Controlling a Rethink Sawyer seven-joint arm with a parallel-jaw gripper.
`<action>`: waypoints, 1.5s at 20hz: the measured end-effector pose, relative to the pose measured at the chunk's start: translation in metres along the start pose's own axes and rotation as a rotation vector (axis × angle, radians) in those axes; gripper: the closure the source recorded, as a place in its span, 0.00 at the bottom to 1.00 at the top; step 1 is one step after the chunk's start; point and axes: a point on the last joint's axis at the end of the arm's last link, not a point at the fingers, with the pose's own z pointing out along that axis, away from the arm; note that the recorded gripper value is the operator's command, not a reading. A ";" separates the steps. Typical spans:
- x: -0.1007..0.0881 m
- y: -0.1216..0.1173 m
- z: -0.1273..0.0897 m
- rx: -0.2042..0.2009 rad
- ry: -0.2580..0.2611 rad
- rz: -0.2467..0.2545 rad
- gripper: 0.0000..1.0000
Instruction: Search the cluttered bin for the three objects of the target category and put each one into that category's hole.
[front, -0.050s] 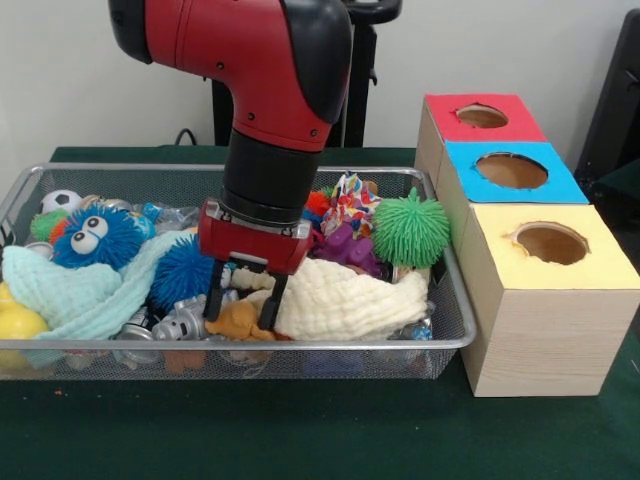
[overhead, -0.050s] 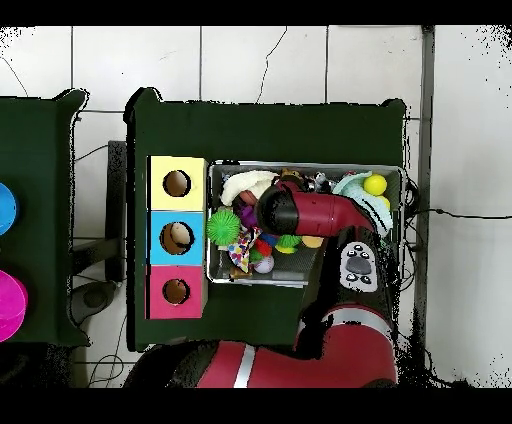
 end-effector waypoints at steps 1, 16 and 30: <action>0.000 0.000 0.000 0.000 0.000 0.000 0.00; 0.000 -0.001 0.000 -0.005 0.001 0.007 1.00; -0.019 0.026 -0.086 -0.007 -0.031 -0.028 1.00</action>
